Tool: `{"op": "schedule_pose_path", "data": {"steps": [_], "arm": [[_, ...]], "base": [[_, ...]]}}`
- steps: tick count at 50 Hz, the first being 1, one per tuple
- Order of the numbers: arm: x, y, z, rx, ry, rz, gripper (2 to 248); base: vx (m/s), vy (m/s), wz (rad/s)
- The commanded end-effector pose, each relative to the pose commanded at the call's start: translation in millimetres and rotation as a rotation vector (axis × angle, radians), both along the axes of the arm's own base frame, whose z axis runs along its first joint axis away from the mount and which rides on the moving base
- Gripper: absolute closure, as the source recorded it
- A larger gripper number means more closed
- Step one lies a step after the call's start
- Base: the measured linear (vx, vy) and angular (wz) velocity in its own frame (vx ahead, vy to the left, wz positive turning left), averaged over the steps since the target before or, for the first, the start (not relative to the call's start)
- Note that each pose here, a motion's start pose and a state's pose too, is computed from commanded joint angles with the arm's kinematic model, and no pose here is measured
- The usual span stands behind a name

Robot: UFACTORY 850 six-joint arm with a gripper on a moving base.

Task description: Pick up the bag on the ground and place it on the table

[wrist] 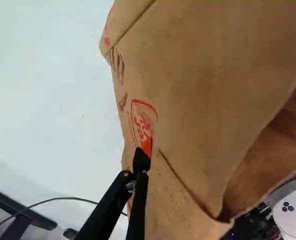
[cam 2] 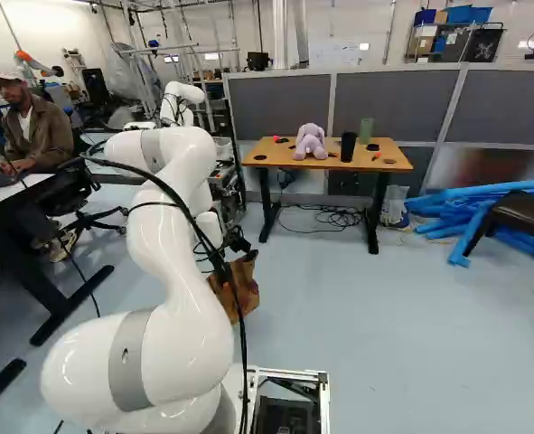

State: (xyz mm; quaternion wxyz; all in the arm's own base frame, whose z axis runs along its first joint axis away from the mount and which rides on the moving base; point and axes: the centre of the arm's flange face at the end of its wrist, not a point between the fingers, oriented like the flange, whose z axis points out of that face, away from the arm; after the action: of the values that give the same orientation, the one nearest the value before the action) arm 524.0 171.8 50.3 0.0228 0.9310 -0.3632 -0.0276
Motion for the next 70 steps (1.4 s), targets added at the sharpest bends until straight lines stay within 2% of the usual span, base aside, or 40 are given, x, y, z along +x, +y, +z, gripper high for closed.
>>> {"op": "schedule_pose_path", "data": {"steps": [13, 70], "arm": [[-3, -0.9, 20.0, 0.010, -0.011, 0.096, 229], [-18, -6.0, 107.9, 0.044, -0.074, 0.693, 229]], "base": [[0.000, 0.000, 0.000], [0.000, 0.000, 0.000]]}}
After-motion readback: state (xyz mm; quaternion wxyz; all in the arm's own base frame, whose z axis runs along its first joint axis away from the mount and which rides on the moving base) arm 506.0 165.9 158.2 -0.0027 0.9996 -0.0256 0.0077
